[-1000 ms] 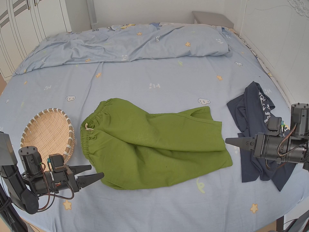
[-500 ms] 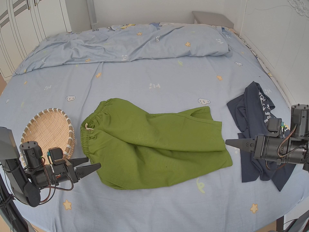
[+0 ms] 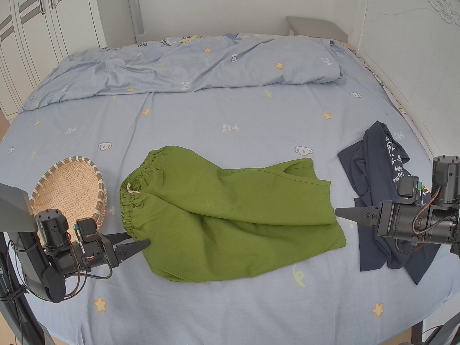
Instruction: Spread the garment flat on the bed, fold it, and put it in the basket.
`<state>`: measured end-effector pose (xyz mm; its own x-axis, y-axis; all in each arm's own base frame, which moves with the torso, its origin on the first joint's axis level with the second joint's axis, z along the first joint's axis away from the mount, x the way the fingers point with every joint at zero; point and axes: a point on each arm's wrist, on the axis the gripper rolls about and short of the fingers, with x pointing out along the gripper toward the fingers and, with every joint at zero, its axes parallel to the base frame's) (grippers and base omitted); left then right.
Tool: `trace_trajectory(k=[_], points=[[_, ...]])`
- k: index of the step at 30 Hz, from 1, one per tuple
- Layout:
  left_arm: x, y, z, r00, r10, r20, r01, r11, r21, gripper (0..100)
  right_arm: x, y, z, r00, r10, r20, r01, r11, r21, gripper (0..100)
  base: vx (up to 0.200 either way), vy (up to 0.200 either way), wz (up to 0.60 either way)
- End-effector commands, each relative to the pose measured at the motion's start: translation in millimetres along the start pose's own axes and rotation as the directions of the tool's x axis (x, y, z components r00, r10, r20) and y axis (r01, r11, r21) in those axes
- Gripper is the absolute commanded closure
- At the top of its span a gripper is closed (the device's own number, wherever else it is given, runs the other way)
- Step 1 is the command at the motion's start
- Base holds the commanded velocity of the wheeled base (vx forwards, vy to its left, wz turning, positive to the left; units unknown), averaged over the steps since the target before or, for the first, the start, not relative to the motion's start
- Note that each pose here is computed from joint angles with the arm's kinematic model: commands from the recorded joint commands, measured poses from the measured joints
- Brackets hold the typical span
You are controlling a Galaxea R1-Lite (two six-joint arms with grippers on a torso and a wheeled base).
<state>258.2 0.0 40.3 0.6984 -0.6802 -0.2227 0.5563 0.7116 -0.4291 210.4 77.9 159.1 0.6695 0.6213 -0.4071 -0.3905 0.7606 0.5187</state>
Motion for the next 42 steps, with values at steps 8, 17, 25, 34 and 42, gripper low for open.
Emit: trace_trajectory(k=[8, 17, 25, 34, 42], points=[[20.1, 6.1, -11.4, 0.999, -0.038, -0.039, 0.038, 0.999, -0.008, 0, 1.2, -1.4, -0.7, 1.0, -0.006, -0.004, 0.006, 1.0, 0.004, 0, 0.0, 0.0, 0.0], [23.3, 12.2, -3.1, 0.999, -0.032, -0.006, 0.032, 0.999, 0.017, 0, 1.7, -1.1, -0.5, 1.0, -0.004, -0.002, 0.004, 1.0, 0.002, 0, 0.0, 0.0, 0.0], [22.2, 9.9, -6.4, 0.999, -0.038, -0.02, 0.038, 0.999, 0.008, 0, 1.7, -1.3, -0.9, 1.0, -0.005, -0.003, 0.005, 1.0, 0.001, 0, 0.0, 0.0, 0.0], [16.0, 10.9, -8.8, 0.997, -0.074, -0.034, 0.074, 0.997, -0.01, 100, 1.0, -1.1, -1.1, 1.0, -0.004, -0.002, 0.004, 1.0, -0.003, 0, 0.0, 0.0, 0.0], [-0.6, 4.5, -6.4, 0.999, -0.047, -0.022, 0.047, 0.999, -0.017, 100, 0.0, -0.4, -1.2, 1.0, -0.003, 0.0, 0.003, 1.0, -0.006, 0, 0.0, 0.0, 0.0]])
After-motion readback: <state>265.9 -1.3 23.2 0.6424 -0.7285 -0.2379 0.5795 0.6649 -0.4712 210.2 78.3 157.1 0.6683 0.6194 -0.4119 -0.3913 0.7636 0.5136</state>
